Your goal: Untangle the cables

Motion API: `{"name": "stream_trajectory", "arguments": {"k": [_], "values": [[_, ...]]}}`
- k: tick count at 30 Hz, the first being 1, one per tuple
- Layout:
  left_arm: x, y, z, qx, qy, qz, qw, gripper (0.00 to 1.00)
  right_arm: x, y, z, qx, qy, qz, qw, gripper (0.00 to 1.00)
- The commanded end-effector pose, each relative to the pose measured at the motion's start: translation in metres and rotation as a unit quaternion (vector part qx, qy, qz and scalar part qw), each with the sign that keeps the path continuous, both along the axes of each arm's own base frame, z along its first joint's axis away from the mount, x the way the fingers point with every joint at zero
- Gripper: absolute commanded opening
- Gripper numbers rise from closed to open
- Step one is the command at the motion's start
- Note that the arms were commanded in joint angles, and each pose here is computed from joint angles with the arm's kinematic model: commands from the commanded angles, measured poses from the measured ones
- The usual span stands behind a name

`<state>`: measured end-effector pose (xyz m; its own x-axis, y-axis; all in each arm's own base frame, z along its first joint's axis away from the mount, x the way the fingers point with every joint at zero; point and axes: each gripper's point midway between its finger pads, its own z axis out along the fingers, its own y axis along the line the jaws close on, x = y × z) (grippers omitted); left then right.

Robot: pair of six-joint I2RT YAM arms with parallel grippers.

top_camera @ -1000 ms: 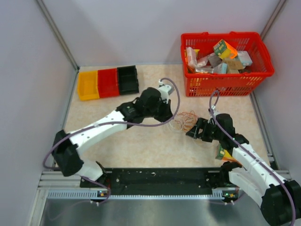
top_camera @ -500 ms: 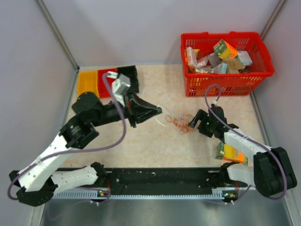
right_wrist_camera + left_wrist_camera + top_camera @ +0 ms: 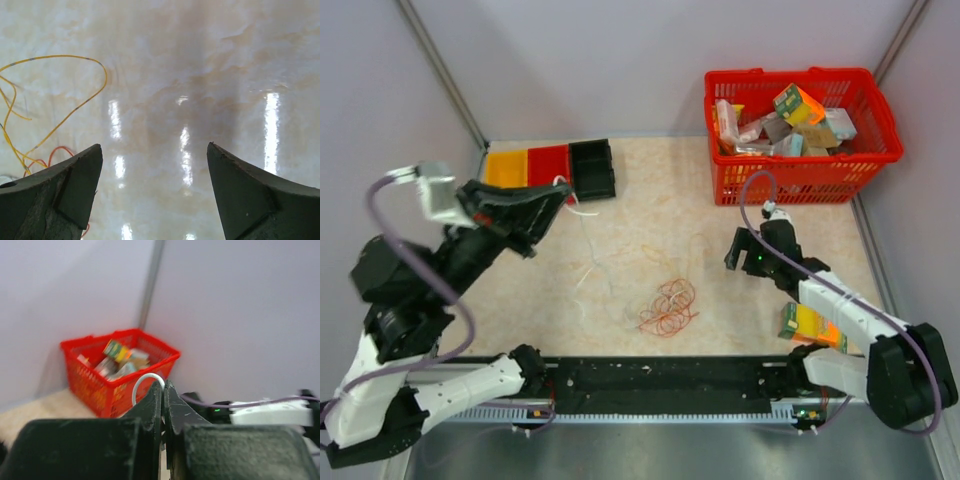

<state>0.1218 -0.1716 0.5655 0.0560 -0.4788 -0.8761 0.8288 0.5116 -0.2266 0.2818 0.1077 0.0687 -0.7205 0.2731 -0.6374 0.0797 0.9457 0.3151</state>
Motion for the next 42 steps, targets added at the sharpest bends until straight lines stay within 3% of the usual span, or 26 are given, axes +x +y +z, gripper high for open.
{"name": "stream_trajectory", "arguments": {"k": [1,4,7,10,12,17,19,21,23,25,29,31,35,42], "values": [[0.077,-0.023,-0.070,0.090,0.120,0.122,0.981,0.00,-0.005,0.029,0.045,-0.010,-0.072,0.105,0.992,0.85],[0.071,-0.041,-0.067,0.095,0.105,0.079,0.987,0.00,-0.030,0.080,0.073,0.042,-0.133,0.251,0.958,0.85],[0.070,-0.044,-0.063,0.096,0.101,0.071,0.988,0.00,-0.056,0.128,0.102,0.094,-0.209,0.352,0.907,0.85],[0.070,-0.039,-0.059,0.092,0.100,0.080,0.987,0.00,-0.074,0.166,0.122,0.118,-0.269,0.417,0.861,0.86],[0.068,-0.036,-0.057,0.089,0.099,0.081,0.988,0.00,-0.073,0.181,0.124,0.126,-0.282,0.428,0.849,0.86],[0.061,-0.031,-0.049,0.074,0.095,0.073,0.990,0.00,-0.050,0.204,0.123,0.141,-0.273,0.408,0.860,0.84],[0.057,-0.031,-0.046,0.071,0.091,0.065,0.991,0.00,-0.046,0.215,0.114,0.141,-0.250,0.396,0.872,0.76],[0.056,-0.029,-0.043,0.070,0.086,0.067,0.992,0.00,-0.039,0.215,0.094,0.115,-0.212,0.376,0.895,0.52],[0.055,-0.023,-0.039,0.069,0.081,0.076,0.991,0.00,-0.033,0.209,0.078,0.102,-0.186,0.344,0.915,0.16],[0.055,-0.013,-0.035,0.066,0.075,0.094,0.991,0.00,-0.029,0.195,0.067,0.094,-0.182,0.303,0.931,0.00],[0.052,0.029,-0.018,0.031,0.057,0.160,0.985,0.00,0.000,0.123,0.043,0.045,-0.156,0.104,0.981,0.00],[0.046,0.058,-0.007,0.005,0.042,0.200,0.979,0.00,0.009,0.075,0.031,0.015,-0.128,0.000,0.992,0.00],[0.033,0.105,0.004,-0.031,0.026,0.258,0.965,0.00,0.014,-0.020,0.005,-0.048,-0.071,-0.150,0.985,0.00],[0.044,0.105,-0.016,-0.010,0.052,0.281,0.958,0.00,0.008,-0.077,-0.008,-0.110,-0.030,-0.207,0.972,0.00]]}}
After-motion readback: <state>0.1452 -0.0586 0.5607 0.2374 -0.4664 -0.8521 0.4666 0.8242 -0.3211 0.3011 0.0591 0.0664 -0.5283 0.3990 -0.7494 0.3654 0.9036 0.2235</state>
